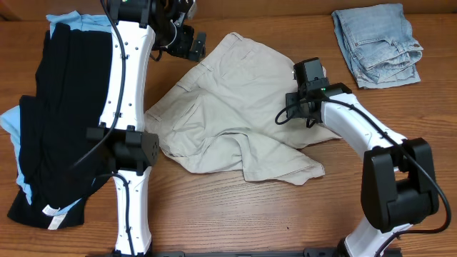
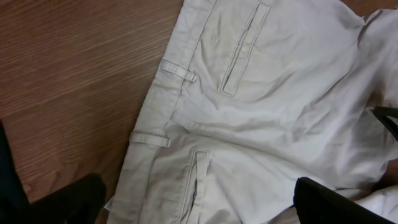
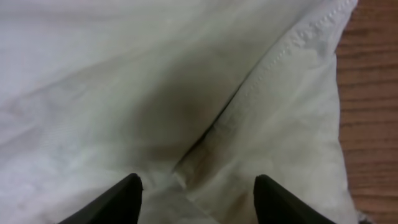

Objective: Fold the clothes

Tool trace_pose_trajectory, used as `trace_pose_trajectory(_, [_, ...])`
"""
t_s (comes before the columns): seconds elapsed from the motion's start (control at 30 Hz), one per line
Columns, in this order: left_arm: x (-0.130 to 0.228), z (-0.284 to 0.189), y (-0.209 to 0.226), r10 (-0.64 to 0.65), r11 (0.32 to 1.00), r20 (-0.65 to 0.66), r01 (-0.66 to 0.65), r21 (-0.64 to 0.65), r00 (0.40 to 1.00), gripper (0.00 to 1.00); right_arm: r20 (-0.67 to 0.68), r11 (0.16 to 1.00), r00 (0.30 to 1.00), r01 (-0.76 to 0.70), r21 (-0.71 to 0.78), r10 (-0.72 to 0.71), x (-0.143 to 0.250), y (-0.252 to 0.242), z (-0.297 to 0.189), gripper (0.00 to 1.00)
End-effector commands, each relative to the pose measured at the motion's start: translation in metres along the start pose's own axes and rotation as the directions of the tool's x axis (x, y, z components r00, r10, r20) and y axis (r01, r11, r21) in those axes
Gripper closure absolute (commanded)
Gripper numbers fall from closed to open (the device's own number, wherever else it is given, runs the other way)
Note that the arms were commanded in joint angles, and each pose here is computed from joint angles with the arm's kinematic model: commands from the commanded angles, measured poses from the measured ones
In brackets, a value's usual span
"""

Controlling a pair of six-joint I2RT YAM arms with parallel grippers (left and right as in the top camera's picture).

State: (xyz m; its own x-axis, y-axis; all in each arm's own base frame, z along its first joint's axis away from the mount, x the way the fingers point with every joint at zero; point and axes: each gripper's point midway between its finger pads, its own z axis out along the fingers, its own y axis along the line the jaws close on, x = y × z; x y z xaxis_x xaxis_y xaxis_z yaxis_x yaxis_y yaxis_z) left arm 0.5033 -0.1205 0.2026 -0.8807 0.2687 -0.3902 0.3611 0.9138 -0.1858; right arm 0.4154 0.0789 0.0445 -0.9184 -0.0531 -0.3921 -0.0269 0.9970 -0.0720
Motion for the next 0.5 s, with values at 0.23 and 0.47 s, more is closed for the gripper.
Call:
trace_pose_trajectory(0.23, [-0.001,0.0,0.0,0.023,1.0,0.003,-0.023,0.001,1.0,0.0,-0.085,0.999,0.995,0.046,0.023,-0.044,0.022,-0.002,0.031,0.57])
trace_pose_trajectory(0.47, [-0.001,0.0,0.0,0.023,1.0,0.003,-0.023,0.001,1.0,0.0,-0.069,0.995,0.998,-0.003,0.097,0.01,0.018,-0.024,0.033,0.77])
